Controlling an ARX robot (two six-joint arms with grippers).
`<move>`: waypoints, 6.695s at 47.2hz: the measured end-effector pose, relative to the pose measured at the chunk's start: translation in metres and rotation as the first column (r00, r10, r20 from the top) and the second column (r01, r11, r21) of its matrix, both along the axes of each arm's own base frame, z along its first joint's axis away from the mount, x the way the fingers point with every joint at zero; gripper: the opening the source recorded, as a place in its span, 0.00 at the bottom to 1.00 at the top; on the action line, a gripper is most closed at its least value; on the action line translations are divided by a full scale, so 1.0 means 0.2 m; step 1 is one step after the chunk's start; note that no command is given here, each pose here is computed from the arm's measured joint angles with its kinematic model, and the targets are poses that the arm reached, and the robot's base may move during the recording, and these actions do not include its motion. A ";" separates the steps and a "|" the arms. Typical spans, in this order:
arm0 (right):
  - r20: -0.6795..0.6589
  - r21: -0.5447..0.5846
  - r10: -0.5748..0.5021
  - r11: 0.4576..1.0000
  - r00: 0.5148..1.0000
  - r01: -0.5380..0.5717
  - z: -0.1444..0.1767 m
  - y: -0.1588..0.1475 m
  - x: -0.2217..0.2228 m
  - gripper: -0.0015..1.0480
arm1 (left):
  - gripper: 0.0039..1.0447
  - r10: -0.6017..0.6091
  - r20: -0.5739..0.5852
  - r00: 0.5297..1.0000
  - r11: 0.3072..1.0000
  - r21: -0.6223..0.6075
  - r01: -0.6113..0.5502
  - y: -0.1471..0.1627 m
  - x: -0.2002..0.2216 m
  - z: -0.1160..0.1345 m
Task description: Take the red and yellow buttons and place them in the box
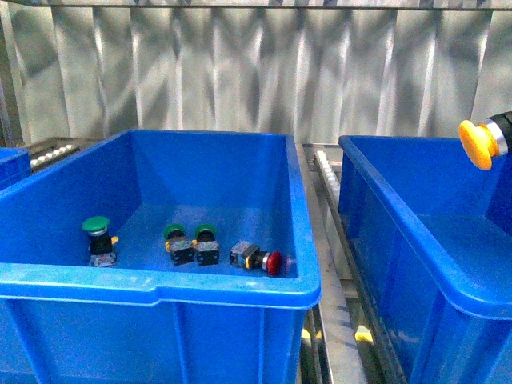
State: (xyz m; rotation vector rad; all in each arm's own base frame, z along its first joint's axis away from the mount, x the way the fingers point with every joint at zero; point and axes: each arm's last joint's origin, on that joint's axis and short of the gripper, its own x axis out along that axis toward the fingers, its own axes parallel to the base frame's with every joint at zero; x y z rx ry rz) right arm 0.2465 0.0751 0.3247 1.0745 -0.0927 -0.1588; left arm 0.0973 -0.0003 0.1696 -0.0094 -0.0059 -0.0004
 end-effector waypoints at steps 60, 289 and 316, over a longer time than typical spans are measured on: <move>-0.119 -0.445 -0.165 0.890 0.979 0.096 -0.03 -0.32 0.15 0.24 | 0.93 -0.005 0.001 1.000 1.000 0.002 0.005 0.00 0.00 0.00; -0.134 -0.868 0.083 0.470 0.988 -0.157 -0.77 -0.38 -0.75 0.12 | 0.93 -0.002 0.001 1.000 1.000 0.002 0.002 0.00 0.00 0.00; -0.134 -0.868 0.084 0.470 0.987 -0.158 -0.77 -0.38 -0.75 0.97 | 0.93 -0.002 0.001 1.000 1.000 0.002 0.002 0.00 0.00 0.00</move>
